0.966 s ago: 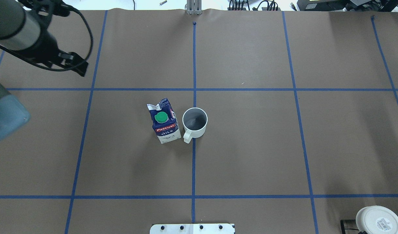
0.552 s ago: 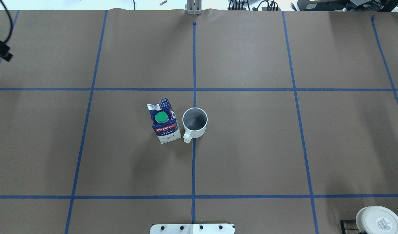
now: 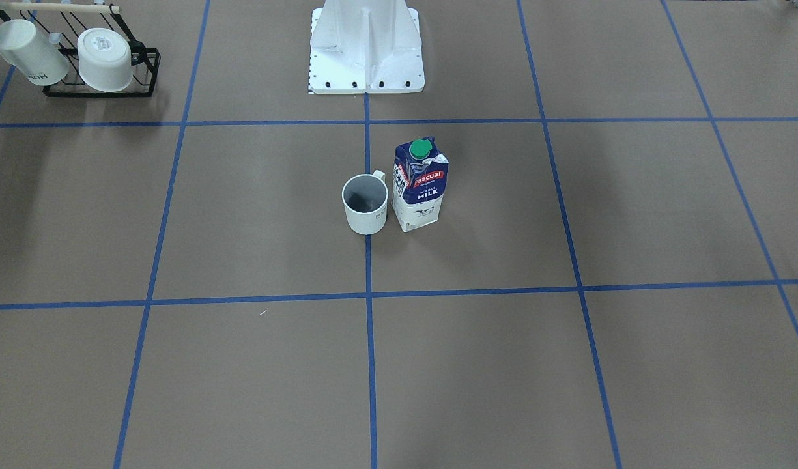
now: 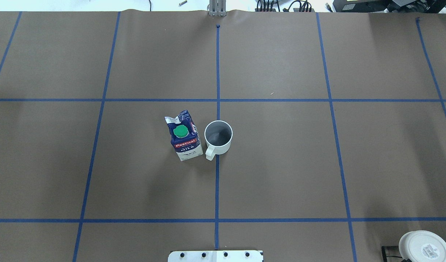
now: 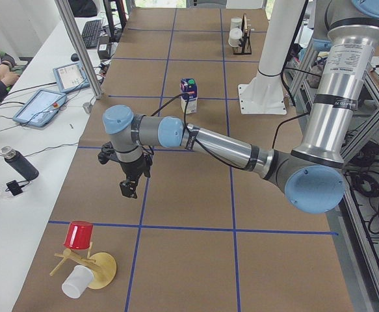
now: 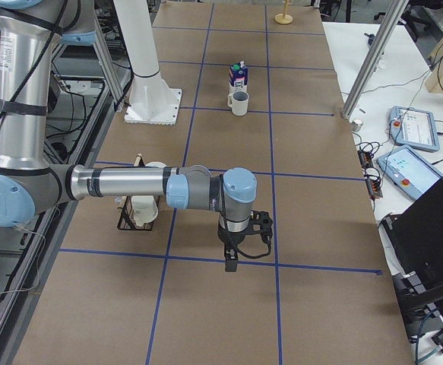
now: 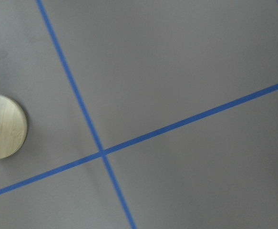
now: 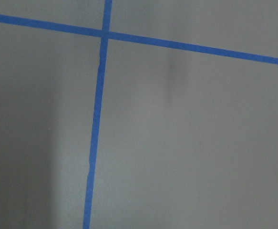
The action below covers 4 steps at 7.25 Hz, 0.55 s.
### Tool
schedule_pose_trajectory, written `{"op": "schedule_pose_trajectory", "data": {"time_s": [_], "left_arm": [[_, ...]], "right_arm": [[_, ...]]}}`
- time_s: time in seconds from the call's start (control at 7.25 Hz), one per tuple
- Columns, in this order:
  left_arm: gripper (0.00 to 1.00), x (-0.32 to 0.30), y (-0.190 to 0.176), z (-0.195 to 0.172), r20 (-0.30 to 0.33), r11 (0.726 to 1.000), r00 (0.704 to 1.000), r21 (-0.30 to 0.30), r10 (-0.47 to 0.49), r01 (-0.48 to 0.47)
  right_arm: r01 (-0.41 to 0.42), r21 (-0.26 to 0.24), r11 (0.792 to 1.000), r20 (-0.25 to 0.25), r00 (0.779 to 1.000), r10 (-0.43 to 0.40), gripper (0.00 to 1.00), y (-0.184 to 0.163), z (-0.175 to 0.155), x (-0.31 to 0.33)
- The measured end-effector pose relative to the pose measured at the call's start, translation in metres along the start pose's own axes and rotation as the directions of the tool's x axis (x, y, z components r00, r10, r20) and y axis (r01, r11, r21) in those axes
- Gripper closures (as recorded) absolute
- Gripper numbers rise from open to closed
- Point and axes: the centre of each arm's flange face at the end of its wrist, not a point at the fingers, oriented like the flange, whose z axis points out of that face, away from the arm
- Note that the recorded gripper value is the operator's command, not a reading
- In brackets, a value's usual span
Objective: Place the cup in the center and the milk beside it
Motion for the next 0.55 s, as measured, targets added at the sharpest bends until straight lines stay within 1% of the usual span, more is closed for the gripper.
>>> {"op": "schedule_pose_trajectory", "data": {"time_s": [0.14, 0.41, 0.55], "left_arm": [[0.01, -0.014, 0.016, 0.005, -0.001, 0.999, 1.000, -0.010, -0.031, 0.031], [0.01, -0.029, 0.050, 0.025, -0.006, 0.996, 0.997, -0.036, -0.078, 0.078], [0.01, -0.033, 0.073, 0.037, -0.007, 0.995, 0.996, -0.032, -0.090, 0.090]], "right_arm": [[0.000, 0.000, 1.000, 0.000, 1.000, 0.000, 0.00, 0.000, 0.000, 0.000], [-0.001, 0.000, 1.000, 0.000, 1.000, 0.001, 0.00, 0.000, 0.000, 0.000], [0.000, 0.000, 1.000, 0.000, 1.000, 0.000, 0.00, 0.000, 0.000, 0.000]]}}
